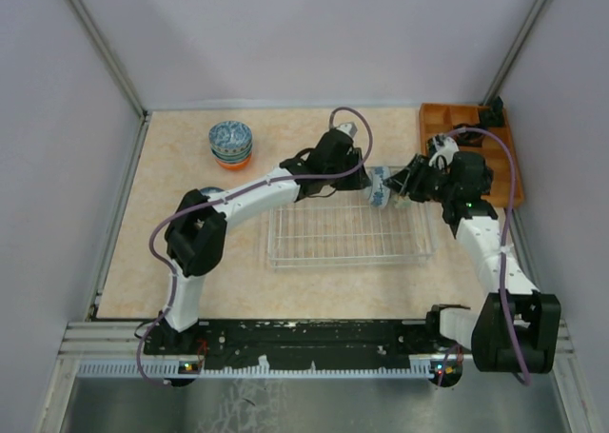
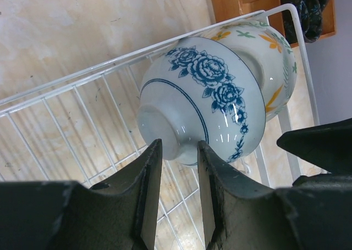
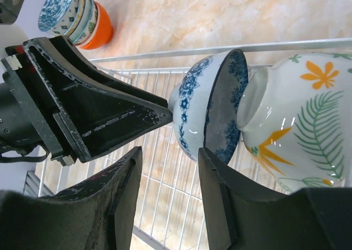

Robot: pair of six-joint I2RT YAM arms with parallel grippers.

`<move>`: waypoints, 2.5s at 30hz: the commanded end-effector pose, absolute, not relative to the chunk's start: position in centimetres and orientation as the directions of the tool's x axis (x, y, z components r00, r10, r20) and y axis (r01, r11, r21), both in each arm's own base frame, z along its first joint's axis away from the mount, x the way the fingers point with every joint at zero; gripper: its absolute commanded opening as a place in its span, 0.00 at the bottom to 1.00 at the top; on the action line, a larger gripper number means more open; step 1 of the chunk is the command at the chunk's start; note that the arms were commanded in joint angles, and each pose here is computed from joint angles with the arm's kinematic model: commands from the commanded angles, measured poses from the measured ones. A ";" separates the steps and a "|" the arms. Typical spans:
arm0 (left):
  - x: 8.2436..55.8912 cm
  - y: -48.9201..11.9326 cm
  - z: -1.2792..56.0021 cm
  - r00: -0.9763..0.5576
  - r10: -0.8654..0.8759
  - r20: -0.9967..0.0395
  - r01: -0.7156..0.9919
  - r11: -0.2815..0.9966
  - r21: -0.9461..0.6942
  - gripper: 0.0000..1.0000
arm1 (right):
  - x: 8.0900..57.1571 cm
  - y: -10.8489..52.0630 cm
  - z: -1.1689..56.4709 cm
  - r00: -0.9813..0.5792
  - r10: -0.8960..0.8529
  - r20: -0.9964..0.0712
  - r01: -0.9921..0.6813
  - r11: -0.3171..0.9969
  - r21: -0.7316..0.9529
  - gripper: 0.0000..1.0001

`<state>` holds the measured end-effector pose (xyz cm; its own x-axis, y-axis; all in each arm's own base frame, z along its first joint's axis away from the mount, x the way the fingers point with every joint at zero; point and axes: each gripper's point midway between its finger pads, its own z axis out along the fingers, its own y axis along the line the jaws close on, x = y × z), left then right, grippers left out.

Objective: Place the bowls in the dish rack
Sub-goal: Turn the bowl upside down on the dish rack.

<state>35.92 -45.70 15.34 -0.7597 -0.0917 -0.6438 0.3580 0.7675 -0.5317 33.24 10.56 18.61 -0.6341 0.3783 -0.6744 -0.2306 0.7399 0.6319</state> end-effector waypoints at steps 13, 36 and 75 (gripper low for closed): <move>36.1 -48.3 15.7 -0.760 -0.076 -0.646 0.393 0.738 -0.549 0.38 | 32.8 8.5 24.7 -0.510 0.372 -0.776 -0.265 0.790 0.553 0.49; 36.7 -50.4 16.2 -0.758 -0.079 -0.648 0.425 0.693 -0.582 0.45 | 32.1 7.3 25.1 -0.505 0.411 -0.759 -0.232 0.783 0.577 0.50; 36.5 -39.9 23.3 -0.635 -0.196 -0.747 0.383 0.760 -0.525 0.70 | 31.1 7.8 25.6 -0.515 0.429 -0.742 -0.241 0.759 0.605 0.61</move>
<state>36.54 -41.45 18.20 -0.7022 -0.1292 -0.7002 0.3569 0.7871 -0.5031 31.35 7.80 22.73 -0.5668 0.4232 -0.7068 -0.1971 0.7634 0.6151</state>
